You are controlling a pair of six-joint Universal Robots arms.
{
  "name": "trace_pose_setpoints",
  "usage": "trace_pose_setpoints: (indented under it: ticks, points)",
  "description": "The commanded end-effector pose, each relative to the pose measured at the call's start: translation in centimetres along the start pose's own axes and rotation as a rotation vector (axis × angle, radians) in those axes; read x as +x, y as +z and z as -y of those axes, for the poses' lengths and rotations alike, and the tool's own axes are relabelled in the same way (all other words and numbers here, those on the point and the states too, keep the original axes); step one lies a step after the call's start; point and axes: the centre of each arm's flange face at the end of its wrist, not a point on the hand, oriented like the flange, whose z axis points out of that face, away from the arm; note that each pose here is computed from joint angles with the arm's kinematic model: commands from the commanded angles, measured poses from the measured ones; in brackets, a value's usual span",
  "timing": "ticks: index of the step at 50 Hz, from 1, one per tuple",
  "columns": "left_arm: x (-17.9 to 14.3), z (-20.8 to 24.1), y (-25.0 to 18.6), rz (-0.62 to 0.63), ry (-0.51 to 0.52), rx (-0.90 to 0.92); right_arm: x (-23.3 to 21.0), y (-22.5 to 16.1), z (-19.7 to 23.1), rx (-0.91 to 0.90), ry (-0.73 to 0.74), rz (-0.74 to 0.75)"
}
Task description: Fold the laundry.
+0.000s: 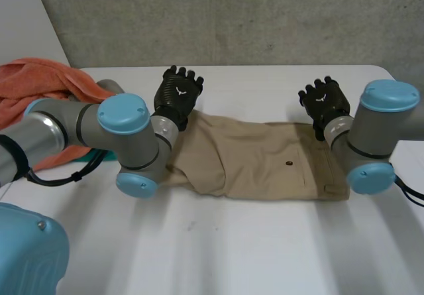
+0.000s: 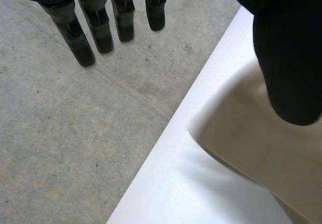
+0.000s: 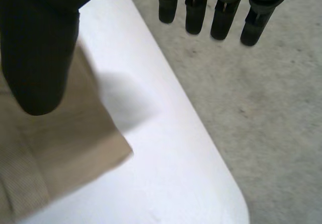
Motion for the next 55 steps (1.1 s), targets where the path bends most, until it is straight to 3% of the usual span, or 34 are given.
trace_pose_setpoints:
  ticks: [1, 6, 9, 15, 19, 26, 34, 39, 42, 45, 50, 55]
  points:
    - [-0.6, 2.1, -0.7, 0.042, -0.028, 0.028, 2.5, -0.8, 1.5, -0.04, 0.034, -0.116]
    - [-2.8, 6.0, -3.9, 0.049, -0.066, 0.059, 4.5, -4.8, 3.8, -0.039, 0.093, -0.087]
    - [-3.4, 6.8, -5.4, 0.045, -0.086, 0.057, 4.4, -8.3, 4.1, -0.102, 0.14, 0.023]
    - [-3.5, 7.0, -9.1, 0.005, -0.163, 0.017, 3.0, -12.1, -0.1, -0.325, 0.371, 0.24]
    - [-3.2, 6.6, -10.2, -0.012, -0.197, -0.003, 1.8, -12.7, -1.6, -0.326, 0.438, 0.306]
    - [-2.7, 6.2, -10.4, -0.02, -0.203, -0.011, 0.0, -11.1, -4.4, -0.284, 0.431, 0.274]
    - [-2.6, 6.7, -10.6, -0.023, -0.205, 0.003, 2.9, -9.9, -5.9, -0.288, 0.267, 0.098]
    - [-3.3, 7.5, -11.1, -0.012, -0.205, 0.021, 7.6, -11.3, -5.1, -0.279, -0.028, -0.026]
    - [-3.8, 8.0, -11.5, -0.004, -0.207, 0.031, 8.3, -11.2, -5.4, -0.287, -0.132, -0.037]
    - [-3.9, 8.0, -11.7, -0.002, -0.207, 0.032, 6.1, -11.2, -2.6, -0.175, -0.233, 0.017]
    - [-3.8, 8.0, -11.7, -0.002, -0.209, 0.028, -1.7, -13.0, 4.9, 0.207, -0.3, 0.209]
    - [-3.7, 8.1, -11.8, -0.005, -0.218, 0.03, -8.7, -15.8, 5.8, 0.378, -0.315, 0.456]
